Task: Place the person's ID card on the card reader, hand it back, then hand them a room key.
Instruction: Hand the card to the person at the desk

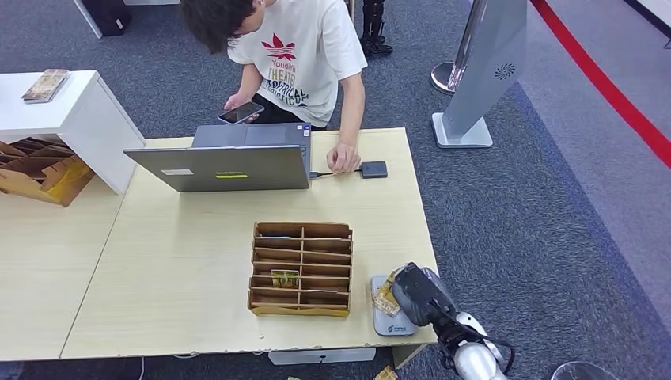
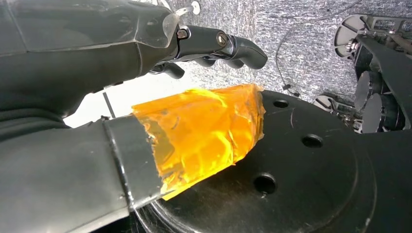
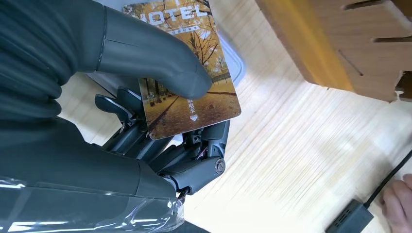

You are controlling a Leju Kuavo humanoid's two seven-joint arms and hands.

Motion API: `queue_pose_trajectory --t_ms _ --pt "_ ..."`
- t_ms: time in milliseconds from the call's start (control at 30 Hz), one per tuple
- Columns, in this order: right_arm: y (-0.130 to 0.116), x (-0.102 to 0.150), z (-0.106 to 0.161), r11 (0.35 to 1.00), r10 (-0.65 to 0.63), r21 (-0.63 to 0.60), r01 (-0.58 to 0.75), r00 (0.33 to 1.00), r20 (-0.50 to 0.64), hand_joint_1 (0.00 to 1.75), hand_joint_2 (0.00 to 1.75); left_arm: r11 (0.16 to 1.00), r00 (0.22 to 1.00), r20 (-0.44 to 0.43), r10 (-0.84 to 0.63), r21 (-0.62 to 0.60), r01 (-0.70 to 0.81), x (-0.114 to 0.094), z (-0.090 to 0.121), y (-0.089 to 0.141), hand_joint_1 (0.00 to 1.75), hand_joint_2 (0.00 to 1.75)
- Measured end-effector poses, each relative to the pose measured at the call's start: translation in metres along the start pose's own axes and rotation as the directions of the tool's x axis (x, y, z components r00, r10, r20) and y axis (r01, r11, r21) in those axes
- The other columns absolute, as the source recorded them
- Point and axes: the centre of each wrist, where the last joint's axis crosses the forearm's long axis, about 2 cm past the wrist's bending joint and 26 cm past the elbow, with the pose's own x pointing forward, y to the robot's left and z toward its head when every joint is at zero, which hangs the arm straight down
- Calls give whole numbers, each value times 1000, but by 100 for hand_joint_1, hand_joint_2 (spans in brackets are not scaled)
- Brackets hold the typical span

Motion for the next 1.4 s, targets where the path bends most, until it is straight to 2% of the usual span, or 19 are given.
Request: queue_pose_trajectory --t_ms 367,1400 --pt "1 -1 -2 997 73 2 -73 997 -19 175 175 1000 1000 0 -10 -7 10 0 0 -1 0 0" --pt "0 -1 -4 996 93 12 -93 995 -23 175 175 1000 1000 -3 -14 -11 14 0 0 -2 0 0"
